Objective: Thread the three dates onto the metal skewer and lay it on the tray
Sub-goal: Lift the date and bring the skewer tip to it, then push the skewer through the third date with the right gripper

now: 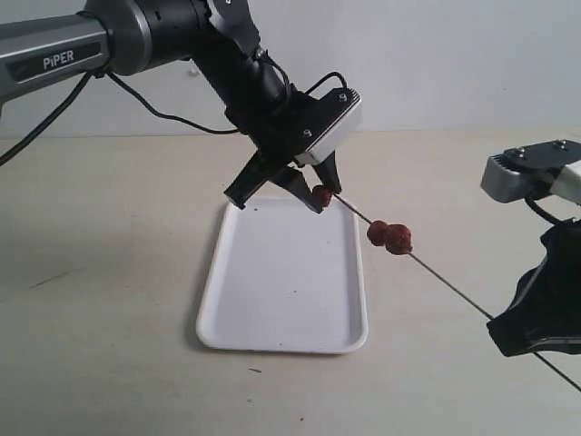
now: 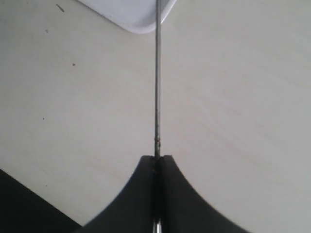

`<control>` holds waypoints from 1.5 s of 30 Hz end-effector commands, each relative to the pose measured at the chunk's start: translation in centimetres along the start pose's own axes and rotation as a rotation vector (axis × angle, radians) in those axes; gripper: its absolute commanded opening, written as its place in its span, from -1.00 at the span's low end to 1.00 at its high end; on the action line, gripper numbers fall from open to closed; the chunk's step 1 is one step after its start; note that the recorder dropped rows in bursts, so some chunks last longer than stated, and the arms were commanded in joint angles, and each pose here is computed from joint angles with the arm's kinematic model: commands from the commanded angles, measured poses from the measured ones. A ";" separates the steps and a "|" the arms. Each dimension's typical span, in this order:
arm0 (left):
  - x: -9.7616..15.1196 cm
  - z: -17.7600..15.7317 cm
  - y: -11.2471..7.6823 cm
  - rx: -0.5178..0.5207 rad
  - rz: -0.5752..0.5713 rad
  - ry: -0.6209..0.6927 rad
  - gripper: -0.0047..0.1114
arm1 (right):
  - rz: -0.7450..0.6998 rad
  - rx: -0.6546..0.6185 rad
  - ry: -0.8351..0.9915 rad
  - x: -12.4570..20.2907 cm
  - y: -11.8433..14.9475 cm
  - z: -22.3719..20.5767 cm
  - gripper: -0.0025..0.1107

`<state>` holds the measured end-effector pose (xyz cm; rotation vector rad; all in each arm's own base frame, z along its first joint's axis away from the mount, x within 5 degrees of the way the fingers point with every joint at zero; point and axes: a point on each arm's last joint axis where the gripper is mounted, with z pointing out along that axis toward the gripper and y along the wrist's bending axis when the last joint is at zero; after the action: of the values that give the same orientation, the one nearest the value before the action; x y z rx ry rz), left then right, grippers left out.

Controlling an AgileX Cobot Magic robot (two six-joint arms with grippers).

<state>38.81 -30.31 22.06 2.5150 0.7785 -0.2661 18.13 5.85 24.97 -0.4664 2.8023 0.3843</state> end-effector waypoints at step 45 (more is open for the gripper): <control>-0.3 -0.5 0.1 -0.009 0.011 -0.014 -0.33 | -0.040 -0.056 -0.066 -6.9 -0.9 2.7 -0.96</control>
<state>38.99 -30.13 22.03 2.5206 0.7668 -0.2486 24.44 7.57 24.13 -0.5275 2.7683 0.4566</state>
